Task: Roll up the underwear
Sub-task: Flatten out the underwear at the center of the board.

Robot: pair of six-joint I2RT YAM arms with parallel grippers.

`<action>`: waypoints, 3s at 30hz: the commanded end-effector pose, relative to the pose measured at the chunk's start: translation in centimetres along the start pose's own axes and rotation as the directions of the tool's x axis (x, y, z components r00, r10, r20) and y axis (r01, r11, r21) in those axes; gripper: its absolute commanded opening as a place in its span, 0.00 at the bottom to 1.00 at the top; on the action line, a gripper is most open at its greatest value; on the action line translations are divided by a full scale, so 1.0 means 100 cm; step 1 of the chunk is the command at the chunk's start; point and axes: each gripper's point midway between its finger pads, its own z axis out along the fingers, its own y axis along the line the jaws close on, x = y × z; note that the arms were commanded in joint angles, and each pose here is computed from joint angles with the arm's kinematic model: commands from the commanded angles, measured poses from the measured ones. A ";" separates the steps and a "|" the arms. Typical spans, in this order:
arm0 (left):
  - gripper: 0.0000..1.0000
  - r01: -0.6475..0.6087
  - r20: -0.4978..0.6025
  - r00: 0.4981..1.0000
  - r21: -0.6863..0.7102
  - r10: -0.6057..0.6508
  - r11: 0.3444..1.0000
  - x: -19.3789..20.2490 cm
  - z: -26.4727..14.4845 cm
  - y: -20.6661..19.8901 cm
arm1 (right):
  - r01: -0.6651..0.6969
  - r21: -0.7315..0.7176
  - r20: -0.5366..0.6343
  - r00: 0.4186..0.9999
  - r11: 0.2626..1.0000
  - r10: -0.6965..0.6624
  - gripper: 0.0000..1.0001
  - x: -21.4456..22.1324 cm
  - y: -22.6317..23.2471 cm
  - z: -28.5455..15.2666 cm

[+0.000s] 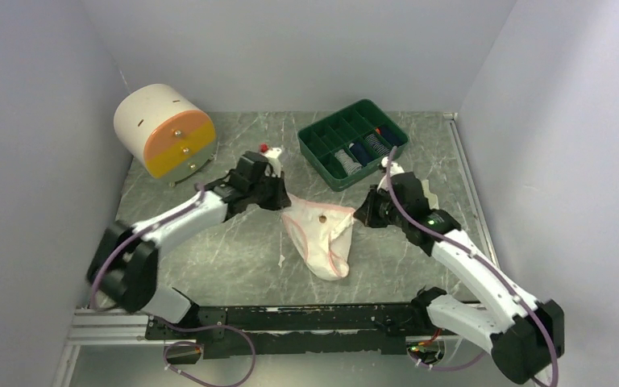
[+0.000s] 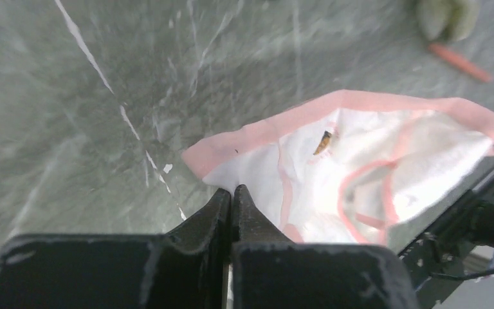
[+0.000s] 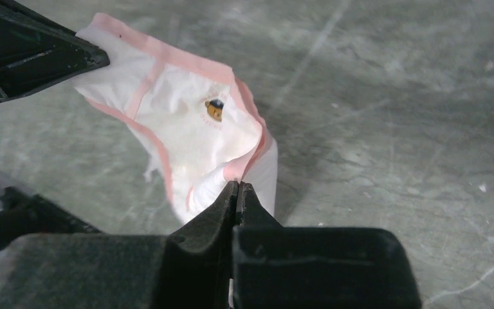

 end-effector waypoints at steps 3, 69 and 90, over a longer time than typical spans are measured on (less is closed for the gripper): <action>0.05 -0.009 0.249 0.968 -0.047 0.020 0.999 -0.030 -0.097 -0.013 | 0.126 -0.279 0.164 0.983 0.952 -0.082 0.00 -0.038 0.064 -0.071; 0.64 0.051 -0.057 0.997 -0.163 -0.061 0.985 0.032 -0.002 0.131 | -0.378 0.058 -0.138 0.914 0.924 0.382 0.44 0.071 -0.023 0.096; 0.25 0.033 -0.113 0.993 -0.103 -0.044 0.994 0.051 0.018 0.130 | -0.247 0.012 -0.122 0.962 0.969 0.246 0.10 0.049 -0.013 0.104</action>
